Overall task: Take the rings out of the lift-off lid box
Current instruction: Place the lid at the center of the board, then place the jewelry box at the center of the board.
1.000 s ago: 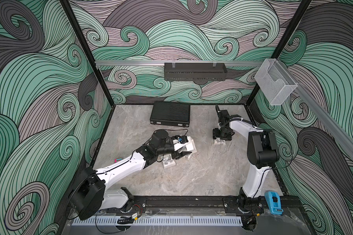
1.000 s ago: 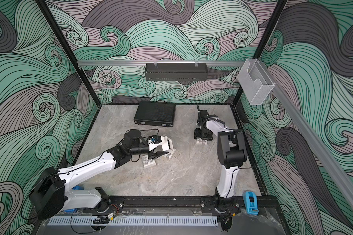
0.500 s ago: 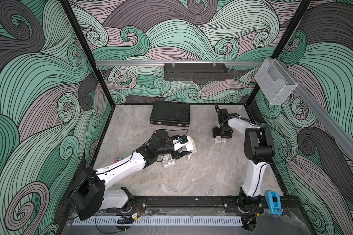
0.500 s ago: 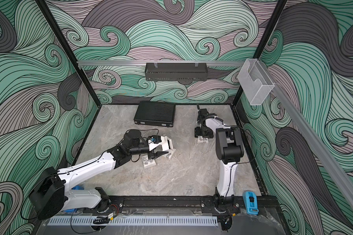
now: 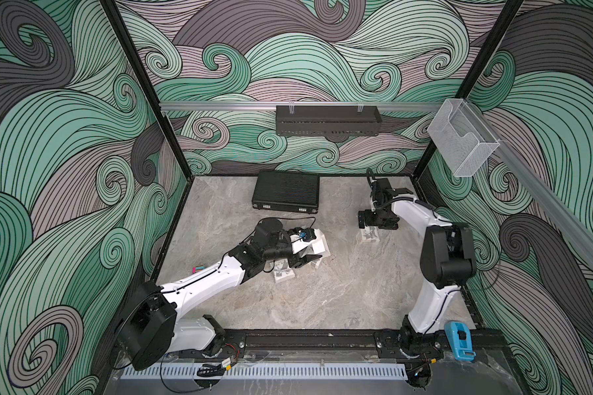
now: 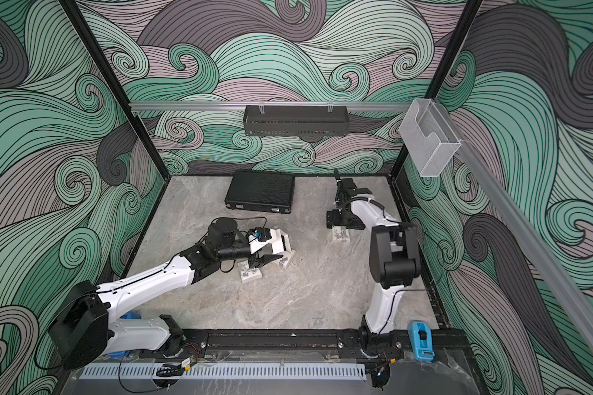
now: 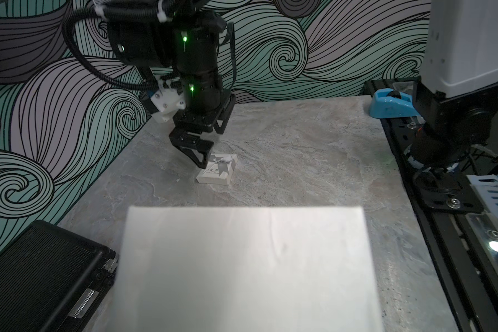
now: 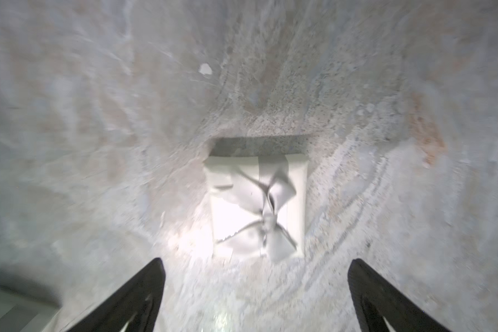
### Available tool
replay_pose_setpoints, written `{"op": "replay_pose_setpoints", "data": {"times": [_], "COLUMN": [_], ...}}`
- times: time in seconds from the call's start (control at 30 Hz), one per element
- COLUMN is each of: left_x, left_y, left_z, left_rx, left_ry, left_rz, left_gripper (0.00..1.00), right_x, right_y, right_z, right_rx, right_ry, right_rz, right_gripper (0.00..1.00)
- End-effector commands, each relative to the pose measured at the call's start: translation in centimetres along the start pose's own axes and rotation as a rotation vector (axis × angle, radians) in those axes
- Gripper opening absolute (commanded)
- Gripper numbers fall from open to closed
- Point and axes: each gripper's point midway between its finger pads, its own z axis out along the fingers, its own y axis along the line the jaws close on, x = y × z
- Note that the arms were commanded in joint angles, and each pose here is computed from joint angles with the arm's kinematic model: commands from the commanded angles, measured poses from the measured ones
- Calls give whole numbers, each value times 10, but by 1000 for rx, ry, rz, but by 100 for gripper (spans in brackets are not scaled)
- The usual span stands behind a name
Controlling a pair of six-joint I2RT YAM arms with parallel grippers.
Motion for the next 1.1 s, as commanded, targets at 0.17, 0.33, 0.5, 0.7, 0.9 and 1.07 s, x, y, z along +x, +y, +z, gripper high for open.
{"op": "replay_pose_setpoints", "data": {"times": [0.17,0.33,0.5,0.7,0.9,1.07], "left_x": [-16,-19,-19,-18,-19,-18], "left_y": [2,1,1,1,1,1], "left_z": [-2,1,4,6,6,7], "left_rx": [2,16,20,24,23,22], "left_ry": [-29,-43,-41,-37,-38,-36], "left_rz": [22,16,10,4,6,6], "left_gripper": [62,62,62,62,62,62], "right_x": [48,85,102,105,107,107], "right_y": [114,161,185,202,217,223], "right_z": [-132,-183,-201,-197,-184,-180], "right_rx": [-657,-837,-918,-947,-957,-969], "right_ry": [-141,-145,-131,-98,-63,-45], "right_rz": [-101,-211,-254,-263,-272,-277], "right_gripper": [99,84,62,51,49,42]}}
